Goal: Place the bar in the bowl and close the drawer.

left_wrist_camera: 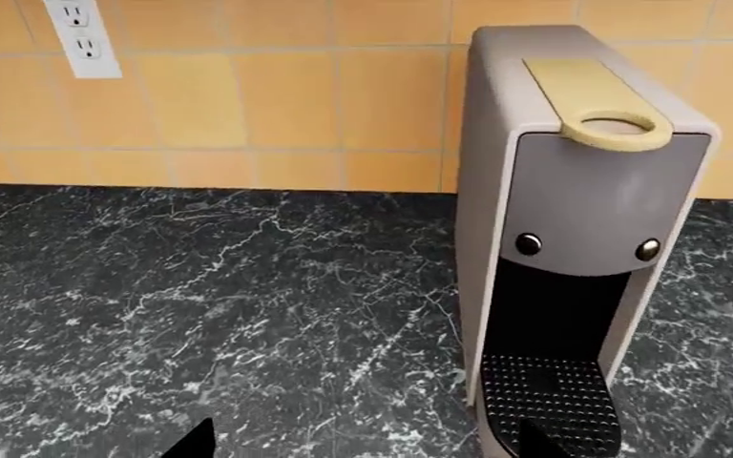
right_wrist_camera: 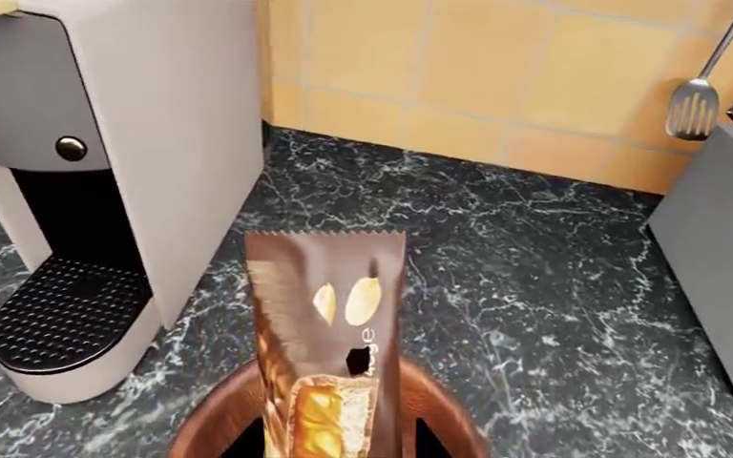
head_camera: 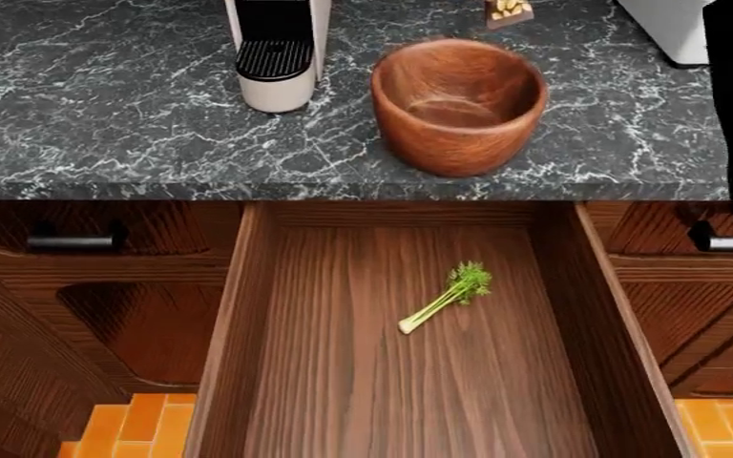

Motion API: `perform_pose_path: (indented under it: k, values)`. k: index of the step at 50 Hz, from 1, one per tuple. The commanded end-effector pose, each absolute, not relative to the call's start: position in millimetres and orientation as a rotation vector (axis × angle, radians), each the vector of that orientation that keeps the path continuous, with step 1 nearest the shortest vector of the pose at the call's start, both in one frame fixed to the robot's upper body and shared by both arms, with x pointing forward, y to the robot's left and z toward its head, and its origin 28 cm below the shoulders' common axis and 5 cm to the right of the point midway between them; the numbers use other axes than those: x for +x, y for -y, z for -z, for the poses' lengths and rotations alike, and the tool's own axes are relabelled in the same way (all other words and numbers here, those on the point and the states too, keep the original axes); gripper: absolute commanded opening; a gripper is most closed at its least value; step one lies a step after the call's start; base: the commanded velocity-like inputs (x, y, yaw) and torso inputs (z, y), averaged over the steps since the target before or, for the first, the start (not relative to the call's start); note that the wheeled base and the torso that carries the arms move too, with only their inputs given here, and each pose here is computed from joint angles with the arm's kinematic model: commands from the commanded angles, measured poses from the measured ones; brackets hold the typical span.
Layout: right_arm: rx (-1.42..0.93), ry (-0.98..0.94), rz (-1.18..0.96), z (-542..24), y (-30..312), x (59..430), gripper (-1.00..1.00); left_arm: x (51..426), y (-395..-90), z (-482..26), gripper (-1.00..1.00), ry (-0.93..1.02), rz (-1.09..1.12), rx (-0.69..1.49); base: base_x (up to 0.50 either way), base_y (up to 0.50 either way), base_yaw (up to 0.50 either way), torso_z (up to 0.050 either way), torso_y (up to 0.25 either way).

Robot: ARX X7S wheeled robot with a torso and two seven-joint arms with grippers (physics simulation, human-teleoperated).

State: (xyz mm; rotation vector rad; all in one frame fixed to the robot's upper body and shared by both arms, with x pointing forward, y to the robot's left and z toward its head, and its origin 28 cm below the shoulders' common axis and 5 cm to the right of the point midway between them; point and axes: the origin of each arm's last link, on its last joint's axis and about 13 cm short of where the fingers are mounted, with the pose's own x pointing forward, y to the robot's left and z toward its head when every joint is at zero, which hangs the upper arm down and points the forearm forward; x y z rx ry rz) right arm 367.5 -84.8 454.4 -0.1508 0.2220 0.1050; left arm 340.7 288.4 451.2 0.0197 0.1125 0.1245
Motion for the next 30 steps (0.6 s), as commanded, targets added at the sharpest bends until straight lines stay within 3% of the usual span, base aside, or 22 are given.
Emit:
perform_pose_path:
  k: [1,5,30]
  values:
    - [-0.123,-0.162,-0.053,-459.6,87.1,369.8,-1.00,343.2,-290.0,-461.3,1.00,-0.096,-0.168,0.031,0.00,0.00,0.00,0.002,-0.250]
    - [-0.098,-0.141,-0.056,-459.0,87.1,371.7,-1.00,343.5,-289.9,-463.5,1.00,-0.094,-0.175,0.029,0.00,0.00,0.00,0.002,-0.250]
    - [0.012,-0.070,-0.076,-418.3,77.5,399.4,-1.00,344.5,-295.2,-466.2,1.00,-0.087,-0.183,0.023,0.00,0.00,0.00,0.000,-0.001]
